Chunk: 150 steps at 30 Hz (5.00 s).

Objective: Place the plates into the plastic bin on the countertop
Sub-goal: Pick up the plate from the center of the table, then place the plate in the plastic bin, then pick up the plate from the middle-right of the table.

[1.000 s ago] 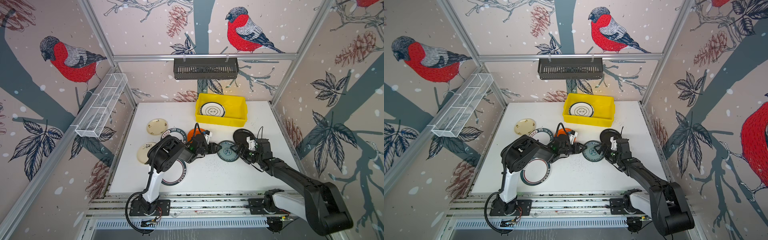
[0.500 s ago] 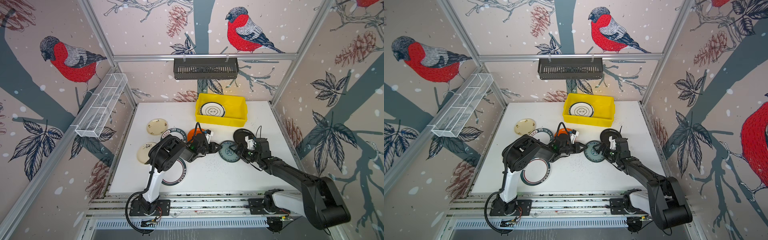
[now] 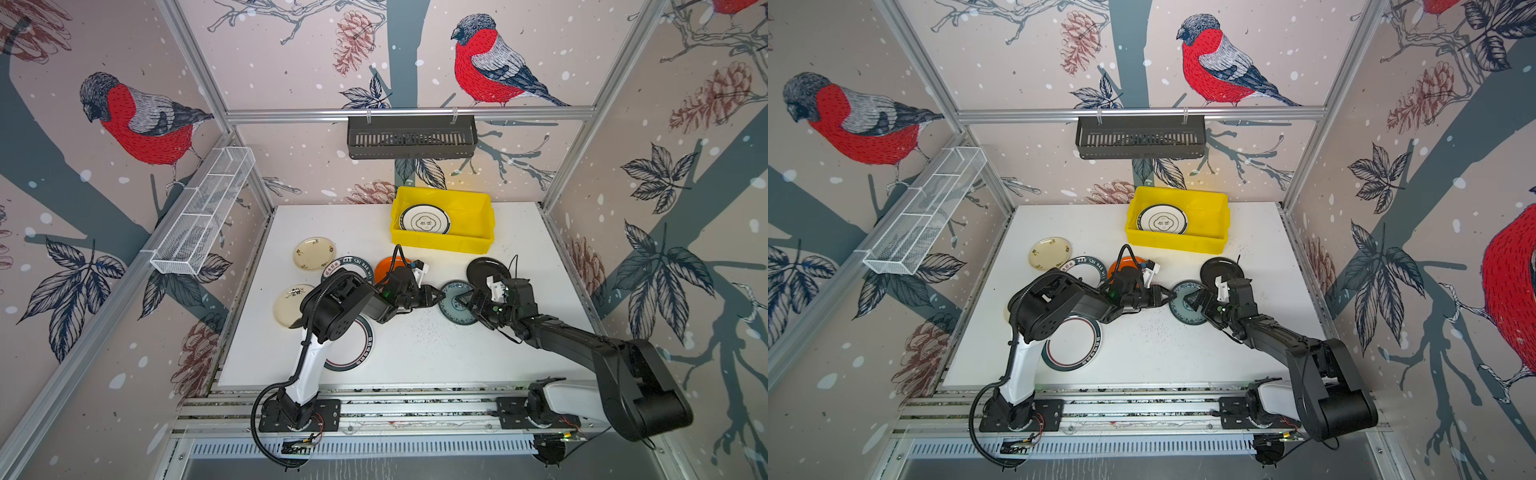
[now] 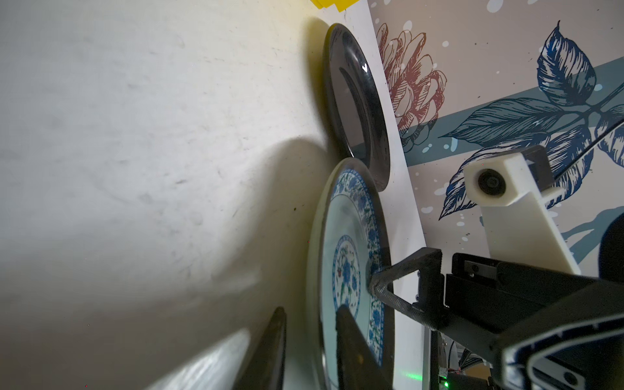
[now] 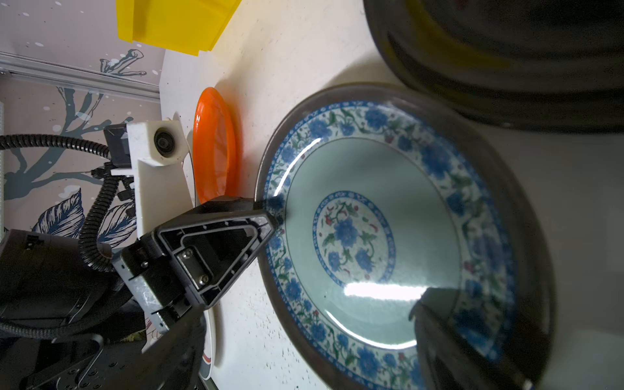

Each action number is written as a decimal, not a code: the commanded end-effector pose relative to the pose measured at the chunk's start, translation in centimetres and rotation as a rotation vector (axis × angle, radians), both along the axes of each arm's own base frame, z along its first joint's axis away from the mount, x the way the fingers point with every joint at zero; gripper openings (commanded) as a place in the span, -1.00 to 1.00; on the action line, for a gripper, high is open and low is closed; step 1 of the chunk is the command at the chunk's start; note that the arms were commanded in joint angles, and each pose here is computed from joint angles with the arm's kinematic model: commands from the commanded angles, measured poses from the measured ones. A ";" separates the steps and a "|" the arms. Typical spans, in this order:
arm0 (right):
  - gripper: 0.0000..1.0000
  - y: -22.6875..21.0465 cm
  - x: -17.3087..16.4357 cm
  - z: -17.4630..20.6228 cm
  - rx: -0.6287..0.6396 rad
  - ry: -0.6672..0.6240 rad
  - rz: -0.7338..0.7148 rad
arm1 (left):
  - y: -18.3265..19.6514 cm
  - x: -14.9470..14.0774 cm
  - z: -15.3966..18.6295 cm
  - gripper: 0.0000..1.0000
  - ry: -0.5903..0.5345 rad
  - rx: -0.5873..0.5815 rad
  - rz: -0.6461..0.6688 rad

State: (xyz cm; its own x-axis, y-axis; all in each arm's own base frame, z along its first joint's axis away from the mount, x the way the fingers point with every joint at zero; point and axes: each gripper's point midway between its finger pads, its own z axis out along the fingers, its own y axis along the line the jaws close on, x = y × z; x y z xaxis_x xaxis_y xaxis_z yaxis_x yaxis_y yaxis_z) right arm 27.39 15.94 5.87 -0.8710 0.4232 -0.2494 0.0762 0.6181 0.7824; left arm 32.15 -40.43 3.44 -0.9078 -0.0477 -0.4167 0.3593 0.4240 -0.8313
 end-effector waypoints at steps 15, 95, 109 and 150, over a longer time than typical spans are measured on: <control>0.91 0.6 0.6 1.0 0.022 -0.036 0.013 | 0.2 -0.1 -1.6 -0.70 0.004 0.092 -0.002; 0.98 -5.3 1.3 10.1 -0.119 -0.396 -0.074 | 10.6 31.4 9.4 -0.08 -0.494 0.458 0.518; 0.98 -9.4 3.2 10.1 -0.276 -0.330 -0.212 | 11.1 28.3 13.3 0.24 -0.561 0.418 0.476; 0.04 -14.9 8.5 -1.8 -0.341 0.006 -0.301 | 17.8 4.0 24.0 0.94 -0.685 0.067 0.480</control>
